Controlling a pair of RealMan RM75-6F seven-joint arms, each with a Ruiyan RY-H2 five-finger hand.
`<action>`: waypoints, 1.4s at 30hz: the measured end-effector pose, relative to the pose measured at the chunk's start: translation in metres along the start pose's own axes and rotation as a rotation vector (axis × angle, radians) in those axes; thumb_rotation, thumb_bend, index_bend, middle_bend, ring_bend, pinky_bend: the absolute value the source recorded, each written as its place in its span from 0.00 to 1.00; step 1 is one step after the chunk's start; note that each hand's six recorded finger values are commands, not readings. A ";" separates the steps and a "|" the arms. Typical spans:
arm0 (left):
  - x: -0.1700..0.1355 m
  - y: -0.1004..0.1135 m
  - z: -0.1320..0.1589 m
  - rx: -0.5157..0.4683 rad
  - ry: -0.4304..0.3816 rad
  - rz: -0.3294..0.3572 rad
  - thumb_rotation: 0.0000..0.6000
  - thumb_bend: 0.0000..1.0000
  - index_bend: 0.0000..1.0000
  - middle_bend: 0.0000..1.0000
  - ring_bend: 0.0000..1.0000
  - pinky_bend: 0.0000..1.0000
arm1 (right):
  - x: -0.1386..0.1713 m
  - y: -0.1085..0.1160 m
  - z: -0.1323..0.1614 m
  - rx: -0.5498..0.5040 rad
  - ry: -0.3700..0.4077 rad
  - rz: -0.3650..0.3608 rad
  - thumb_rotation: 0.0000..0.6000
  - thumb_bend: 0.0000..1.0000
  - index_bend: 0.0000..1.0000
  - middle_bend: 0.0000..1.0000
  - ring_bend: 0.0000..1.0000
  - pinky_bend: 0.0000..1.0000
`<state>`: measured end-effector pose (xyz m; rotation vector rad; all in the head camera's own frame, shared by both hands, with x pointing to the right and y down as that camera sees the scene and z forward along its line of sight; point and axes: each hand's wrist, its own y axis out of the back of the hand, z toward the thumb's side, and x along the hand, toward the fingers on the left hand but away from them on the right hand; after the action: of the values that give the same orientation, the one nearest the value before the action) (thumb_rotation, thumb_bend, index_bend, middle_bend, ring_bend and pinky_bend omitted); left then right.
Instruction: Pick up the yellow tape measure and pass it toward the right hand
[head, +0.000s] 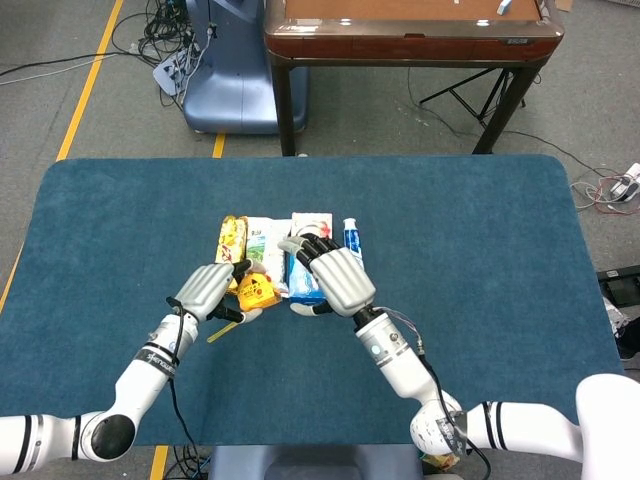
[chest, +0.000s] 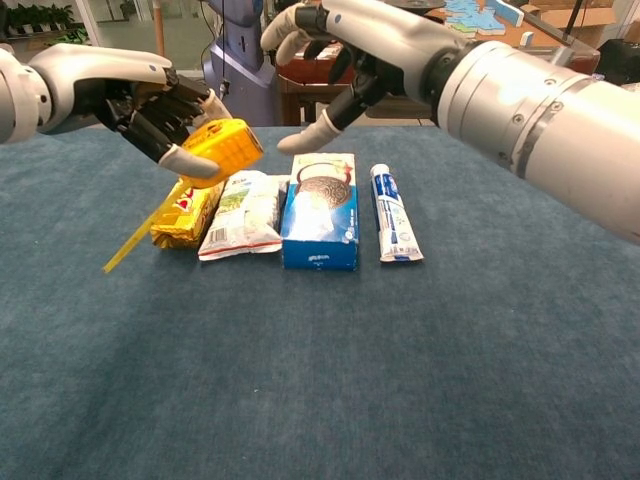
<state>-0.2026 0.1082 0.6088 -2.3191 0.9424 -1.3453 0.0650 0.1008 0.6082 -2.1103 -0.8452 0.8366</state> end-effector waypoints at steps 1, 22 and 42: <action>0.000 0.000 0.000 0.000 0.001 0.000 1.00 0.25 0.44 0.46 0.38 0.24 | -0.001 -0.001 0.001 -0.003 0.002 0.002 1.00 0.08 0.19 0.22 0.16 0.24; 0.002 -0.005 0.003 -0.004 0.003 -0.014 1.00 0.25 0.44 0.46 0.38 0.24 | -0.013 -0.014 0.012 -0.018 0.015 -0.003 1.00 0.09 0.19 0.23 0.17 0.24; 0.000 -0.009 0.002 -0.001 -0.001 -0.036 0.99 0.25 0.44 0.46 0.38 0.24 | -0.015 -0.016 0.007 0.008 -0.005 -0.010 1.00 0.16 0.19 0.23 0.17 0.24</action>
<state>-0.1972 0.1149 0.6124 -2.3484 0.9048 -1.3573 0.0464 0.1002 0.6213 -2.0962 -0.8536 0.8389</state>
